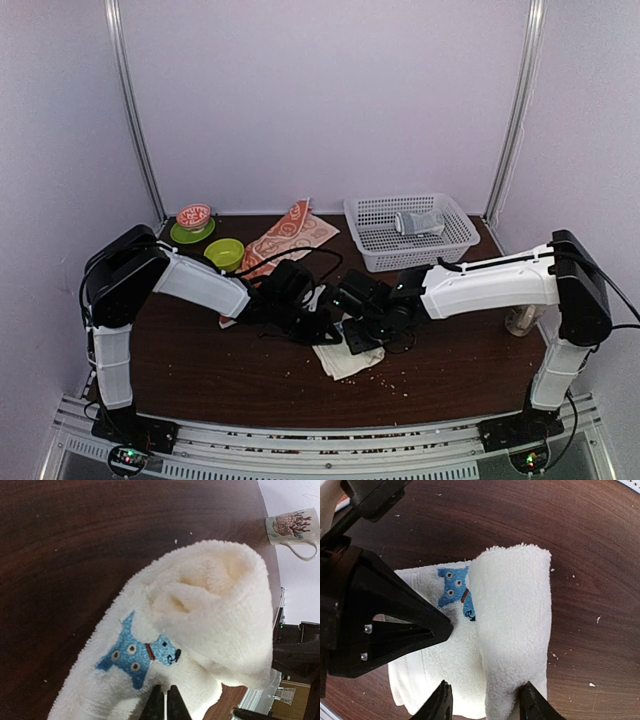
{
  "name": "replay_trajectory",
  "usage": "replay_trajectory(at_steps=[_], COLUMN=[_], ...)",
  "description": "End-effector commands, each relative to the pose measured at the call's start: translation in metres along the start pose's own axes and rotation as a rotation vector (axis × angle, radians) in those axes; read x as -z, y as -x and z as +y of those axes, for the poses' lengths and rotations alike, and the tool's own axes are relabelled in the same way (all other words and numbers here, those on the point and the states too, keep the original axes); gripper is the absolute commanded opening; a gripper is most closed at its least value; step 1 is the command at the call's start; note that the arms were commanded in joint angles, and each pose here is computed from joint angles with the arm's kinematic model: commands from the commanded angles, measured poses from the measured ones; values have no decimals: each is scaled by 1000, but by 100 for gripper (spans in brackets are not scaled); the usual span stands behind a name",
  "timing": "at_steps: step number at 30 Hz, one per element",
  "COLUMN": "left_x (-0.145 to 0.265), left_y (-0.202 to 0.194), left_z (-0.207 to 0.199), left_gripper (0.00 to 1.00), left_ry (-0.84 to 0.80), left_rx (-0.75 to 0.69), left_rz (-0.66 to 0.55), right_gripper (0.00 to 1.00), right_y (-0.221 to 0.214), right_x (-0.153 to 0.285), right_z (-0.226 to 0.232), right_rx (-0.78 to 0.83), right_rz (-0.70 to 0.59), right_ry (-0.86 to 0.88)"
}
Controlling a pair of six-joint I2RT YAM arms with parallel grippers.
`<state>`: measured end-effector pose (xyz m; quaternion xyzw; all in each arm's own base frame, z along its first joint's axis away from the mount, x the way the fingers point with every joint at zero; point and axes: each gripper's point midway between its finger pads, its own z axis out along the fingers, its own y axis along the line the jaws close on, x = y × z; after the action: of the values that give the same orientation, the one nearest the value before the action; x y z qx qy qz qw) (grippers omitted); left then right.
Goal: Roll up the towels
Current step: Roll the towel at the center of the board.
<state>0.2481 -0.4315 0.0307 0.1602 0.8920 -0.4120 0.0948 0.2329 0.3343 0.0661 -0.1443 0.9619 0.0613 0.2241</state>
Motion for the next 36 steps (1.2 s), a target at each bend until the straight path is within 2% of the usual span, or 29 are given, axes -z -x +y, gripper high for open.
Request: replay_trajectory(at_steps=[1, 12, 28, 36], left_x=[-2, 1, 41, 38], left_y=[-1, -1, 5, -4], left_z=[6, 6, 1, 35], left_gripper=[4, 0, 0, 0], left_ry=[-4, 3, 32, 175], left_rx=[4, 3, -12, 53], left_rz=[-3, -5, -61, -18], right_gripper=[46, 44, 44, 44], right_y=[2, -8, -9, -9], right_x=[6, -5, -11, -11], right_z=[13, 25, 28, 29], right_rx=[10, 25, 37, 42], right_rz=[-15, 20, 35, 42], right_ry=[60, 101, 100, 95])
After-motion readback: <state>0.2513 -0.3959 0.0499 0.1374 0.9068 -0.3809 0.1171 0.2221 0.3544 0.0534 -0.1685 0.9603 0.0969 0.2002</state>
